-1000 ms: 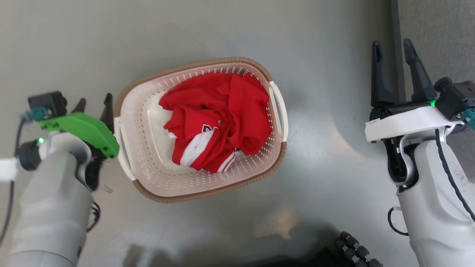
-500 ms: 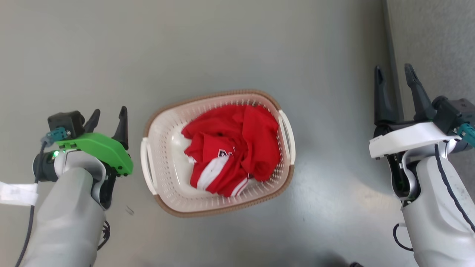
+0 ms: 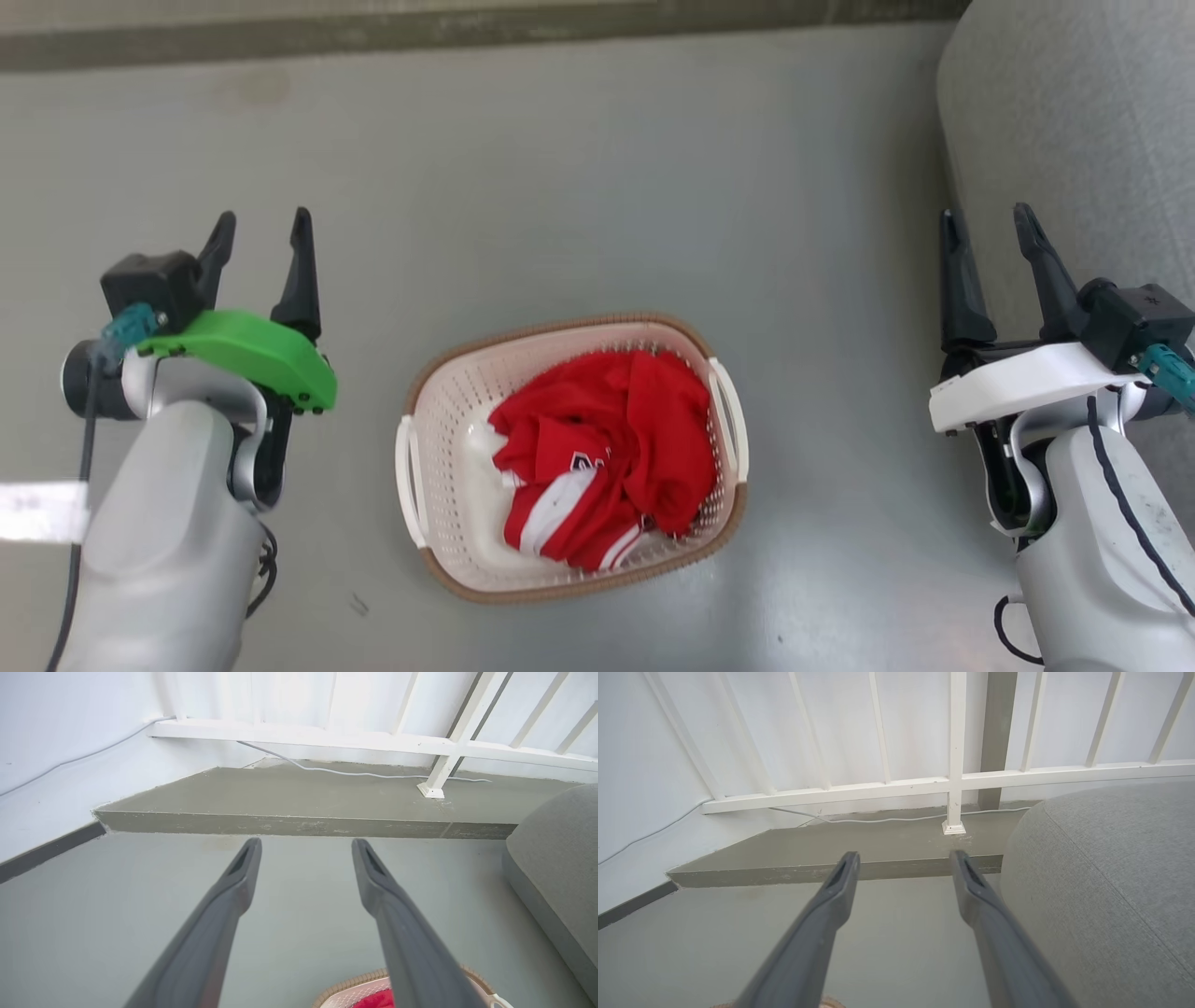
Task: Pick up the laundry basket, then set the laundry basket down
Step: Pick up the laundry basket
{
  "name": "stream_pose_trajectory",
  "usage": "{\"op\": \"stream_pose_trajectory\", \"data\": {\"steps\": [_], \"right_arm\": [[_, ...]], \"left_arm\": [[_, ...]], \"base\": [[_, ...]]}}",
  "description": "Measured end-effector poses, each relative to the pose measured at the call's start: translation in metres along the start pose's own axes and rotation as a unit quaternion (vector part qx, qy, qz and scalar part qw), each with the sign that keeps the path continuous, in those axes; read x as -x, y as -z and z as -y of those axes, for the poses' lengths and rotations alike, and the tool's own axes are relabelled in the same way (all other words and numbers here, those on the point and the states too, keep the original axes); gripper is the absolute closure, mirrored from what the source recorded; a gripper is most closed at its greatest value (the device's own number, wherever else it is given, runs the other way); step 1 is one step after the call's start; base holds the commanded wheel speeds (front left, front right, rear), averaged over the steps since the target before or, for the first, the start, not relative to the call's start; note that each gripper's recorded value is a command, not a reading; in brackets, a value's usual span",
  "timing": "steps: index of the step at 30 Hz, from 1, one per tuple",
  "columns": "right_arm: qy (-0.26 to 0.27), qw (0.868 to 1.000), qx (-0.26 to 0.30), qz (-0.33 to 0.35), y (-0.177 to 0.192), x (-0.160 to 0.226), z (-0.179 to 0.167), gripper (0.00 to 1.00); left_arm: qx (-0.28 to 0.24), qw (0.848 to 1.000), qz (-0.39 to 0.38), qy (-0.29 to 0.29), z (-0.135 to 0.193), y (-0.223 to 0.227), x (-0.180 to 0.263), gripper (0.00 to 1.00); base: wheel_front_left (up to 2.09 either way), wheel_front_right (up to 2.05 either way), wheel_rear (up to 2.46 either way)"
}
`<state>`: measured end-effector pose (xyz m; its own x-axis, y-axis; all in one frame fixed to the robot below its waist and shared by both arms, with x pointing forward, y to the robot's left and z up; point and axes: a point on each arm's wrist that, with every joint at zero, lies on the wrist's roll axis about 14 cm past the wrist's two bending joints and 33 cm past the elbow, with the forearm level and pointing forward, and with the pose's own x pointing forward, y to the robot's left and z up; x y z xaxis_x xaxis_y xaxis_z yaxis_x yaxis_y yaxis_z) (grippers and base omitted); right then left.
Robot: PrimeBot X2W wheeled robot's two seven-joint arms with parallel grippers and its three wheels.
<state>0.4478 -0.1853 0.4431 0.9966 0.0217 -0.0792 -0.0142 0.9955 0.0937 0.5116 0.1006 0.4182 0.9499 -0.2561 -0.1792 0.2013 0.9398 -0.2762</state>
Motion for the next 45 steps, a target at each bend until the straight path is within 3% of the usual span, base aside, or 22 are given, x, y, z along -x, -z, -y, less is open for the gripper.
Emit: {"op": "stream_pose_trajectory", "data": {"steps": [12,28,45], "right_arm": [[0.0,0.999,0.005,0.053,-0.041,0.015,-0.001,0.0],[-0.003,0.999,0.0,0.054,-0.043,0.056,-0.007,0.0],[-0.002,0.999,-0.007,0.046,-0.036,0.084,-0.01,0.0]], "left_arm": [[-0.047,0.995,0.083,0.008,0.018,-0.053,0.034,0.0],[-0.037,0.995,0.088,-0.007,0.031,-0.041,0.098,0.0],[-0.028,0.996,0.087,-0.015,0.036,-0.031,0.134,0.0]], "base": [[0.0,0.0,0.0],[0.0,0.0,0.0],[0.0,0.0,0.0]]}}
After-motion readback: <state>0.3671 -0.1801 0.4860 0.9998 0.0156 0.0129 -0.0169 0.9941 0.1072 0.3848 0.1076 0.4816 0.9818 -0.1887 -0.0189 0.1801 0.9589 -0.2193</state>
